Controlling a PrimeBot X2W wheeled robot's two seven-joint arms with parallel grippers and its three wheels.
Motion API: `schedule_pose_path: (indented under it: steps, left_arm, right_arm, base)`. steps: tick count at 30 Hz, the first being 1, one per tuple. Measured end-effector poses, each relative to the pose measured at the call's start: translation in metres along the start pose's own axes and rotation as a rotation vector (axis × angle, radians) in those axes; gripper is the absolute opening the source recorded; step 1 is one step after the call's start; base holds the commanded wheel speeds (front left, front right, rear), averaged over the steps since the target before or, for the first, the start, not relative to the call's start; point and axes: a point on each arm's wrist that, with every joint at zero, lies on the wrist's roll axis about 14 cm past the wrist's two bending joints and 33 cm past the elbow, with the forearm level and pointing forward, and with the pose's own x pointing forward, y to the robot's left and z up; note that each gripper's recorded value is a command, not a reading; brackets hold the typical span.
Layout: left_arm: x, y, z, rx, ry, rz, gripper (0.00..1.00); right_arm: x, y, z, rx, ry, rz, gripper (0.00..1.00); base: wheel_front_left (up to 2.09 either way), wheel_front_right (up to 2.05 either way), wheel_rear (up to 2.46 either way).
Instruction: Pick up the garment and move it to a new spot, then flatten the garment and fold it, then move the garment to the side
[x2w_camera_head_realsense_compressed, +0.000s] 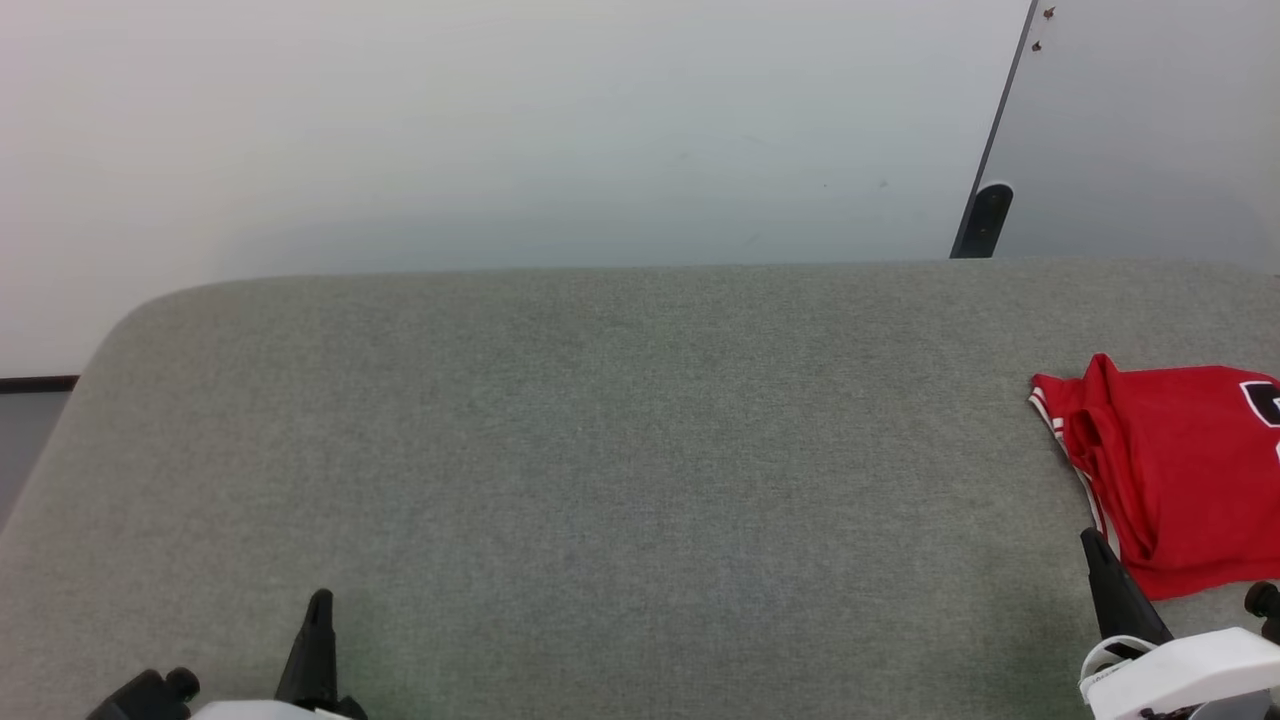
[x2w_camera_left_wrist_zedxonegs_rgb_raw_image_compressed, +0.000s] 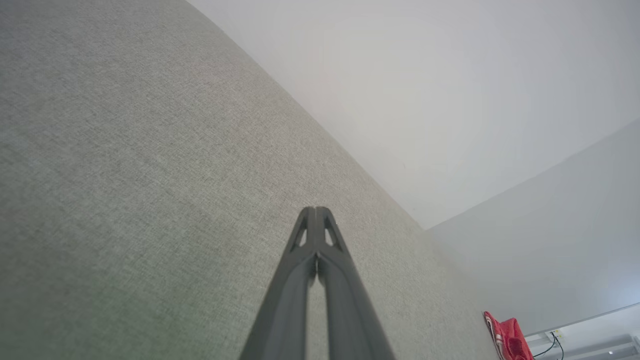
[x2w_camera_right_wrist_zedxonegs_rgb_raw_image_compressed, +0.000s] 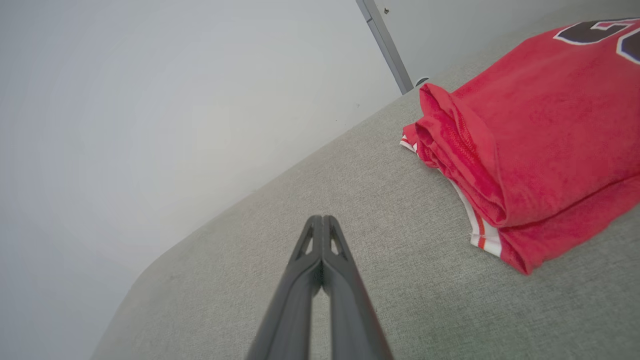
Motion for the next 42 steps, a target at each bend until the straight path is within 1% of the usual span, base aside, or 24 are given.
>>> schedule_pose_path:
  steps: [20, 42]
  left_arm:
    - [0.008, -0.01, 0.002, -0.235, 0.008, -0.012, 0.0]
    - [0.014, -0.021, 0.005, -0.451, 0.017, -0.037, 0.0]
  right_arm:
    - [0.007, 0.005, 0.001, 0.275, -0.014, -0.002, 0.0]
    - [0.013, 0.011, 0.001, 0.52, -0.023, 0.01, 0.0]
  base:
    - [0.0, 0.0, 0.0]
    - [0.0, 0.0, 0.0]
